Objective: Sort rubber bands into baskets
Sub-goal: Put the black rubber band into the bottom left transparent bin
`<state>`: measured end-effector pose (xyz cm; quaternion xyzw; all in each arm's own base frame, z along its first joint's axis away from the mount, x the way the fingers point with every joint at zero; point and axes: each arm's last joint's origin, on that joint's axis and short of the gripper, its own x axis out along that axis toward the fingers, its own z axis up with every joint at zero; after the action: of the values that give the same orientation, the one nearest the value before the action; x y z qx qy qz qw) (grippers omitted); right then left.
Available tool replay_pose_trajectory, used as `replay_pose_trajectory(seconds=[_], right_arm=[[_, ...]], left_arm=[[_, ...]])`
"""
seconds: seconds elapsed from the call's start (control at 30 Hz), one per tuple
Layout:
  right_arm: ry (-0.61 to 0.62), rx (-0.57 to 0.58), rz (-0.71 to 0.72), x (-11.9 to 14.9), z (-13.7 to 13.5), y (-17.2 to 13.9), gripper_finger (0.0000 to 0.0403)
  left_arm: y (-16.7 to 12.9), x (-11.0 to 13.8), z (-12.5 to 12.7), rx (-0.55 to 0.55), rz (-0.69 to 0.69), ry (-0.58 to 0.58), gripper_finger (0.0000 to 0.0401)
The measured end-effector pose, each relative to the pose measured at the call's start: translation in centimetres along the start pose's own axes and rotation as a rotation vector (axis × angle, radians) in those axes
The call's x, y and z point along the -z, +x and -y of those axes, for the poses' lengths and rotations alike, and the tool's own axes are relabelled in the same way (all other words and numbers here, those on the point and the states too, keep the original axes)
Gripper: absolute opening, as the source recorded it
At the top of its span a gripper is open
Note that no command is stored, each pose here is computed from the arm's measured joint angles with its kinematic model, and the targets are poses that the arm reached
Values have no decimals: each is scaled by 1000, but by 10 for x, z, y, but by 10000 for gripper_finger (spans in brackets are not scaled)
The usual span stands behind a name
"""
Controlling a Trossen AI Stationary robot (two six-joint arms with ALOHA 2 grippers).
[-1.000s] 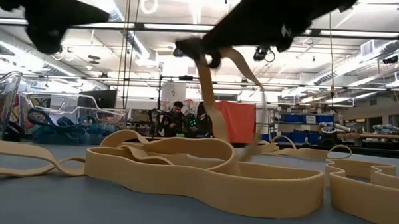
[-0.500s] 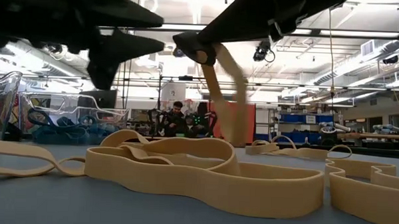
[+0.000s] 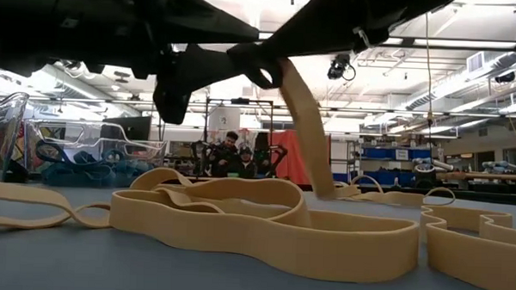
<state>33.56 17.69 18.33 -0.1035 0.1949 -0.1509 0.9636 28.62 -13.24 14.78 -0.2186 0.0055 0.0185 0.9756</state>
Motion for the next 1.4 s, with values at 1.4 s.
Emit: replay_pose_trajectory(seconds=[1.4], right_arm=[[265,40,-250,61,23,7,48]], left_arm=[[-153,-52,33,-185,-581,-108,3]])
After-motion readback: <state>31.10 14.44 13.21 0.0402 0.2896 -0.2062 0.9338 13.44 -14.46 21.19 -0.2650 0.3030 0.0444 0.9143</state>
